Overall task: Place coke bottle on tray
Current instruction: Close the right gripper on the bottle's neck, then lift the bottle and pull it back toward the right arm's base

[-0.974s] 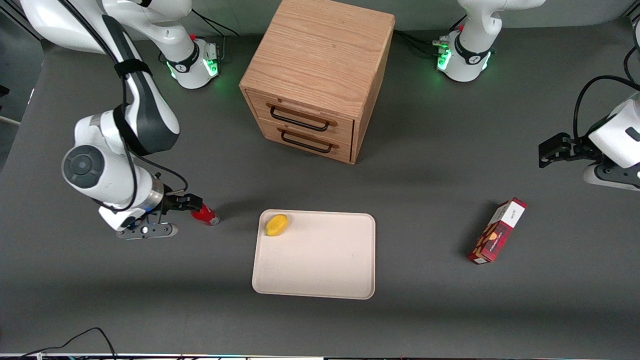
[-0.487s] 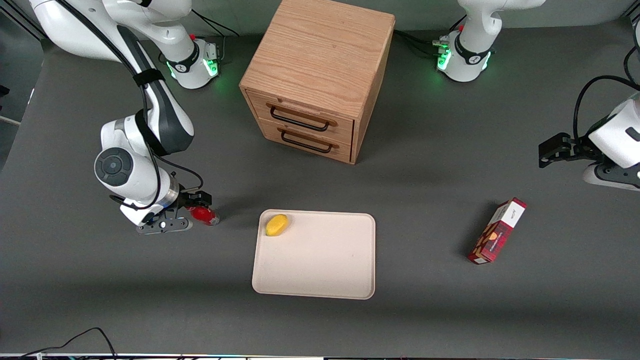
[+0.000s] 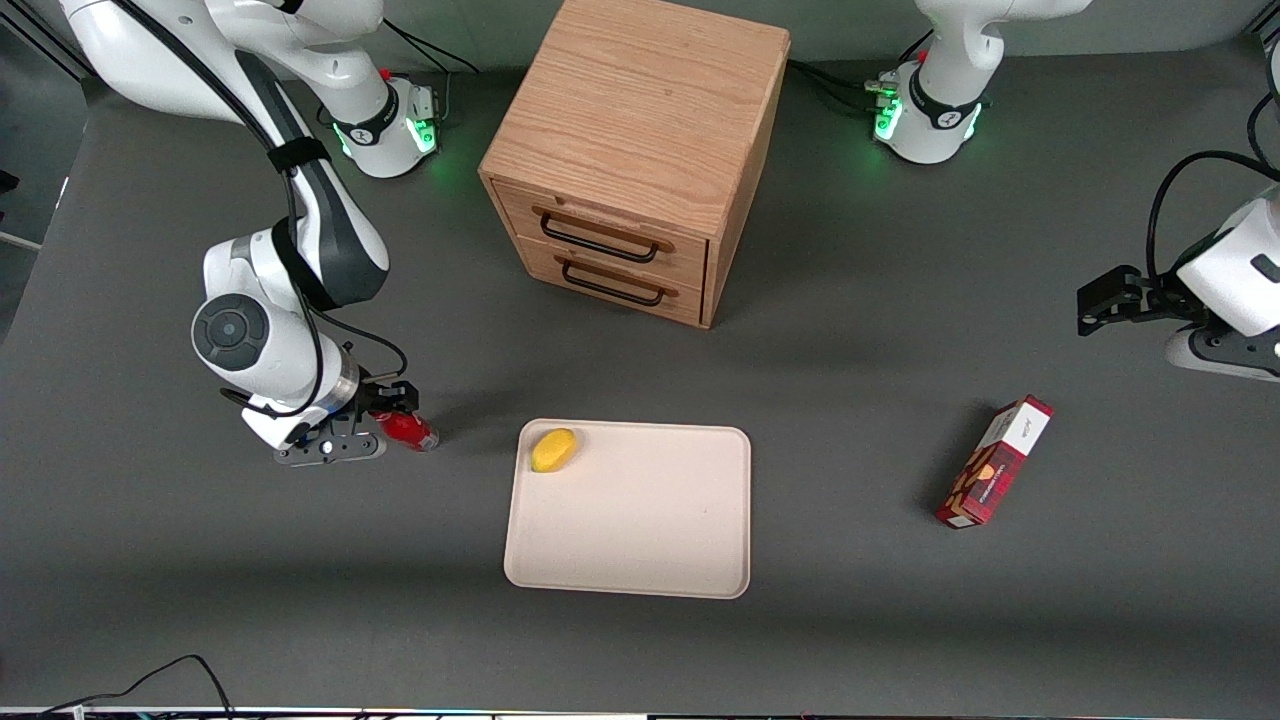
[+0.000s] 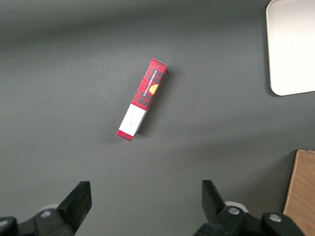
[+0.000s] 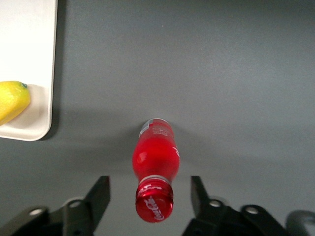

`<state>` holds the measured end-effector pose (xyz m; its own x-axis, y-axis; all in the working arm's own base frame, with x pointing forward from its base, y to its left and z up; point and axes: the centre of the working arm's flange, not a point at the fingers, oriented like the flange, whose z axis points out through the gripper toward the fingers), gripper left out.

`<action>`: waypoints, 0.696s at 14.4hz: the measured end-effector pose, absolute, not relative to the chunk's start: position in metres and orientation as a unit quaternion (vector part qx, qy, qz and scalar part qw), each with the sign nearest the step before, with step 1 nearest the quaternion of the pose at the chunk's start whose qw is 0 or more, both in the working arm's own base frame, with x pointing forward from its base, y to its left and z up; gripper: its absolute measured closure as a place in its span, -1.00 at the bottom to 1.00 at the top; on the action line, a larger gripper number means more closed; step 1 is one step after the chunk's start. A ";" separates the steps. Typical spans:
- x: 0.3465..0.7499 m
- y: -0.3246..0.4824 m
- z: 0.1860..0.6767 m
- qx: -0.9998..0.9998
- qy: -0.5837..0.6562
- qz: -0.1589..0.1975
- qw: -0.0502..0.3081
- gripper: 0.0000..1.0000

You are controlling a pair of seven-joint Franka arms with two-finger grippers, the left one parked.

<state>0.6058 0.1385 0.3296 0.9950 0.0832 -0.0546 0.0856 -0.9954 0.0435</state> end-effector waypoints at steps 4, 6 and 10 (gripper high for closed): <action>0.606 0.137 0.329 0.998 0.043 -0.026 0.023 0.37; 0.606 0.137 0.329 0.998 0.044 -0.026 0.023 0.37; 0.606 0.136 0.334 0.998 0.048 -0.024 0.024 0.37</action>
